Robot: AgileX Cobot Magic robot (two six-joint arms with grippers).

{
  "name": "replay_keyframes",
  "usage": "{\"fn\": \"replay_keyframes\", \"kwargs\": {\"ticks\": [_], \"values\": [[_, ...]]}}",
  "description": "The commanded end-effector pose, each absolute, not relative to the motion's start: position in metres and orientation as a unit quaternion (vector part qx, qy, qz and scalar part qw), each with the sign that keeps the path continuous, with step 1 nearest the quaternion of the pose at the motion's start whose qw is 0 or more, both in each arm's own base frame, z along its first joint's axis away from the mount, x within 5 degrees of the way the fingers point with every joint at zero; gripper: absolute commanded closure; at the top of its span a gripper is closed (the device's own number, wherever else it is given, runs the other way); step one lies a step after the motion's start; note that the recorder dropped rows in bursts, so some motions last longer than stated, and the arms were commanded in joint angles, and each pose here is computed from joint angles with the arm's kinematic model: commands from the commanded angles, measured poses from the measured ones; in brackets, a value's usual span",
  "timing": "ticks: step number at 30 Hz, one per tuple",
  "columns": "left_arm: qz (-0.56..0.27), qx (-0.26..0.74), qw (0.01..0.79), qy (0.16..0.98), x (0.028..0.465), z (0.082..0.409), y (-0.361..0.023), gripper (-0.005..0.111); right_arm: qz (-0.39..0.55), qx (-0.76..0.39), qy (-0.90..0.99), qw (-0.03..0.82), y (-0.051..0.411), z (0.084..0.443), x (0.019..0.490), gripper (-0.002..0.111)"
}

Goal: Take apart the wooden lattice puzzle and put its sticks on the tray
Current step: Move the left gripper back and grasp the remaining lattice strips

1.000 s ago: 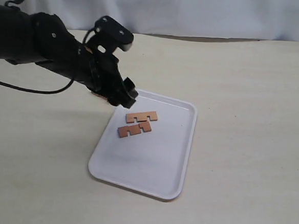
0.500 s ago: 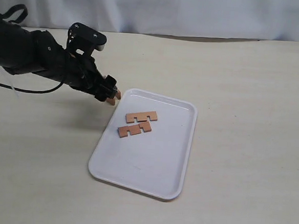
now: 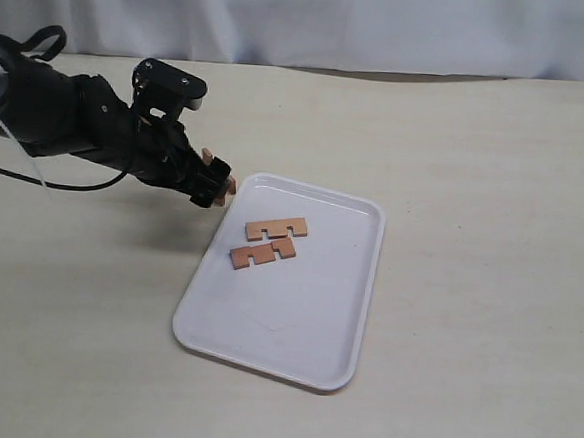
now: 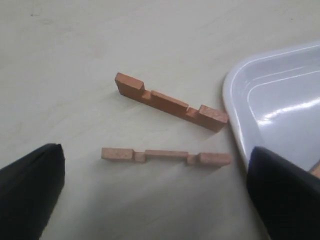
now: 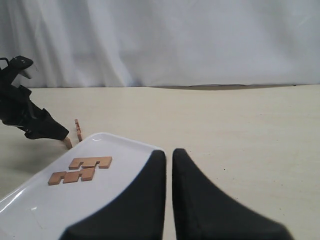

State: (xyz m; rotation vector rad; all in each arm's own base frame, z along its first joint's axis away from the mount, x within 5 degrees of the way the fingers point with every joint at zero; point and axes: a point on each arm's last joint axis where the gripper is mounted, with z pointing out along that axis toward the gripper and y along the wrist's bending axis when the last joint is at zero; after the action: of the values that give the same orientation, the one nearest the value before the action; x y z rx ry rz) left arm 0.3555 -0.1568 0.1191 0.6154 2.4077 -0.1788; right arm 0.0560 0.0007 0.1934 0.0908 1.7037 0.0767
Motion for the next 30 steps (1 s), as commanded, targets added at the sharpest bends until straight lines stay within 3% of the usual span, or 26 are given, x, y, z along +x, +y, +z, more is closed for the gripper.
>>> {"fn": "replay_keyframes", "kwargs": {"ticks": [1,30], "values": [[-0.068,0.221,0.329,0.915,0.359,0.119,-0.157,0.015,0.036,0.04,0.748,0.661,0.001,0.194,0.056,0.104],[-0.056,0.241,0.34,0.907,0.357,0.103,-0.172,0.015,0.036,0.04,0.748,0.661,0.001,0.194,0.056,0.104]]}}
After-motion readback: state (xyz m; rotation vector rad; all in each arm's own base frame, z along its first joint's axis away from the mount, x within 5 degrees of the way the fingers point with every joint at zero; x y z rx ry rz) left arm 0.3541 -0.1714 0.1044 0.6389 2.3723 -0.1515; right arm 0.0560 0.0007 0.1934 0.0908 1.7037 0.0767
